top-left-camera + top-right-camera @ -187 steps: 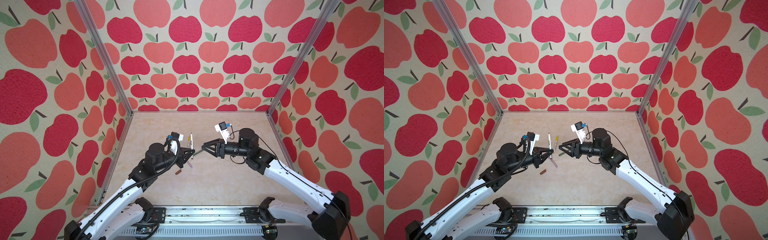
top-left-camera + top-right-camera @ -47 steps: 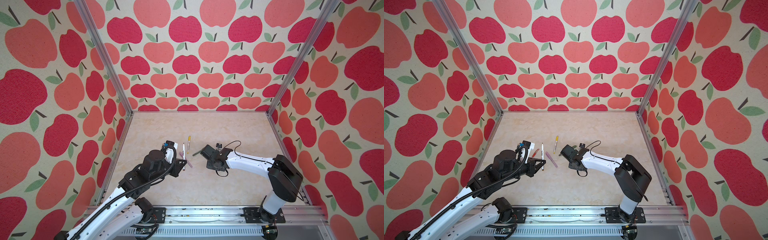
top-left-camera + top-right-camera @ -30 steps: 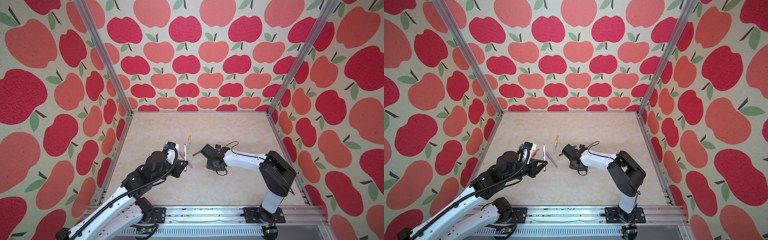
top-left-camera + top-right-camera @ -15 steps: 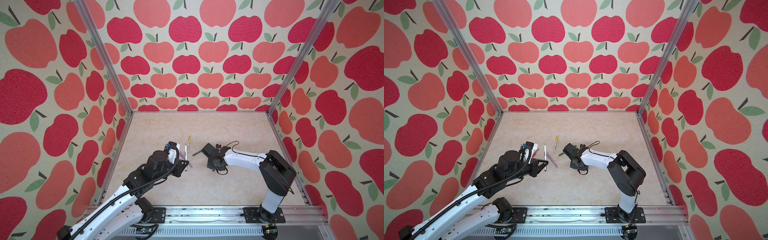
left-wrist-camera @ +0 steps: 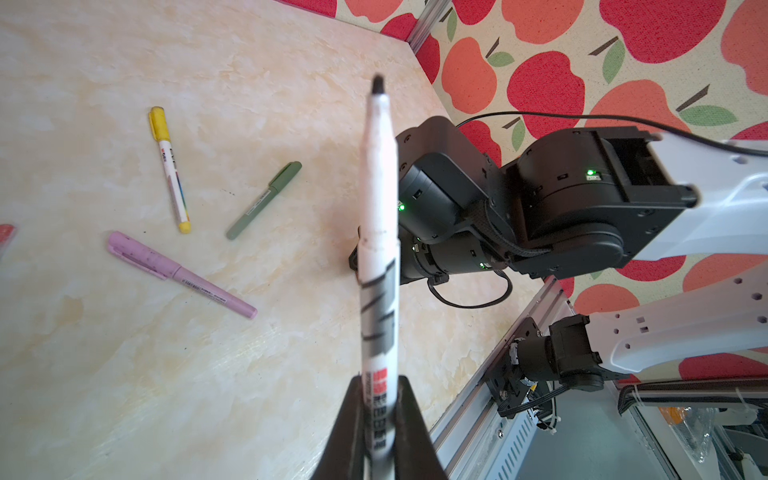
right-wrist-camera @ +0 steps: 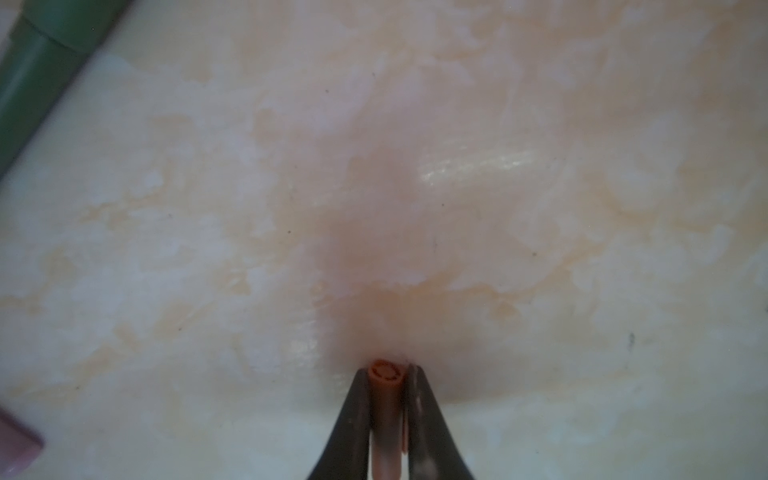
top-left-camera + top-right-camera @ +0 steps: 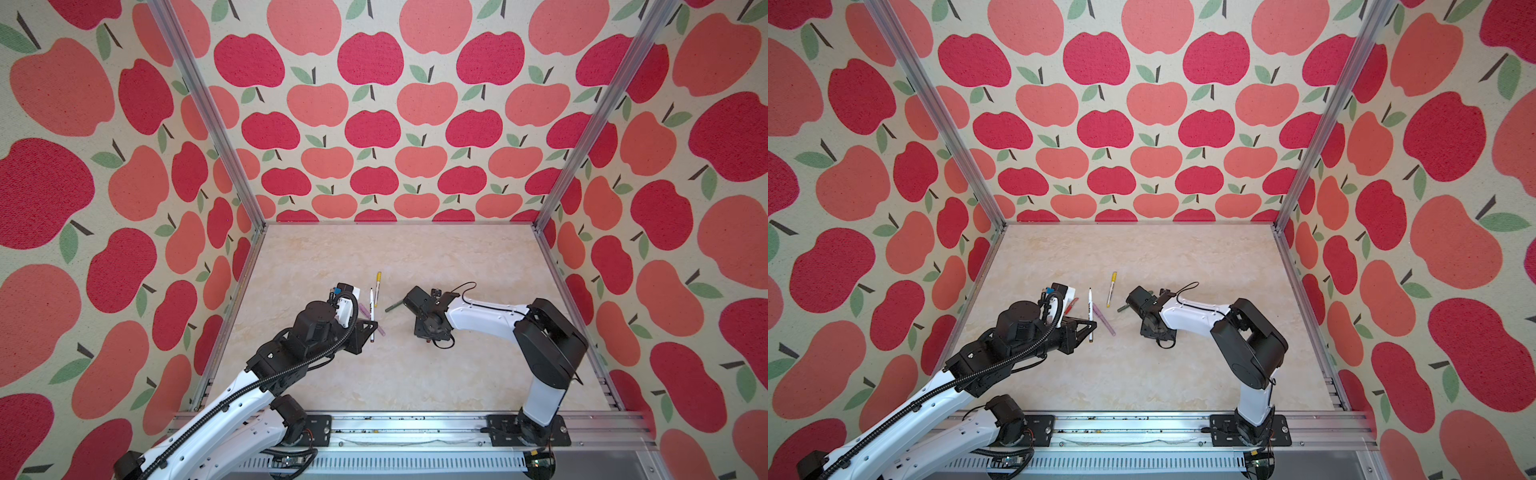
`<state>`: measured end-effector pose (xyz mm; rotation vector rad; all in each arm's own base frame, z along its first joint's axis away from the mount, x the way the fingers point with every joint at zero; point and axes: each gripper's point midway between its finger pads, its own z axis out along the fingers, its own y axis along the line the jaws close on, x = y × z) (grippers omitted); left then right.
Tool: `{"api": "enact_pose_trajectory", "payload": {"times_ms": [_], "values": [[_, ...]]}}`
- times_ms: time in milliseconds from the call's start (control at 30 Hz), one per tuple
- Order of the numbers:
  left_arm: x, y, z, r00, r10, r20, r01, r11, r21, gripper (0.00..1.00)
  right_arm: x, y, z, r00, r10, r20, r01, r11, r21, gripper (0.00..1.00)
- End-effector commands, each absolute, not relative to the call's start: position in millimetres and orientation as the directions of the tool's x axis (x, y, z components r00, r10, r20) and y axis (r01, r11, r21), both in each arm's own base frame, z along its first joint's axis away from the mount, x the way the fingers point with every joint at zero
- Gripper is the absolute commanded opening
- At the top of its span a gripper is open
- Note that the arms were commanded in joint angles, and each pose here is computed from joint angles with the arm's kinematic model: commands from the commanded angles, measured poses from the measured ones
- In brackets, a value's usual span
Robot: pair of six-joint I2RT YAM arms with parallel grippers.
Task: Insert the pens into the pen caps
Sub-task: 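Raise the brown cap with the right gripper while the left holds the marker upright, then swing the right gripper over the marker tip, cap opening facing down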
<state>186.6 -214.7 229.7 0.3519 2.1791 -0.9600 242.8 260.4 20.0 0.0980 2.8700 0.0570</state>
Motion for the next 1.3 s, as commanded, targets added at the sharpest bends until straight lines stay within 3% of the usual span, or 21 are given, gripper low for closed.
{"api": "enact_pose_trajectory", "payload": {"times_ms": [0,300,600,900,1000,1267], "values": [[186,-217,236,-0.697,-0.044,-0.716,0.509,0.673,-0.536,0.0,234,255,4,-0.977,0.065,-0.204,0.062,0.998,0.019,0.1],[186,-220,232,-0.699,-0.027,-0.714,0.518,0.67,-0.532,0.0,244,263,32,-0.964,0.08,-0.253,0.059,0.994,0.092,0.02],[186,-240,215,-0.72,-0.006,-0.694,0.549,0.606,-0.575,0.0,281,274,115,-0.91,0.171,-0.377,-0.011,0.901,0.434,0.02],[197,-258,202,-0.734,0.024,-0.679,0.556,0.595,-0.58,0.0,292,255,173,-0.855,0.175,-0.487,-0.119,0.849,0.514,0.02],[195,-268,197,-0.732,0.064,-0.678,0.587,0.566,-0.58,0.0,293,259,198,-0.828,0.159,-0.538,-0.201,0.811,0.549,0.03],[182,-293,197,-0.701,0.132,-0.701,0.669,0.463,-0.582,0.0,274,294,267,-0.773,0.131,-0.62,-0.446,0.583,0.679,0.04]]}}
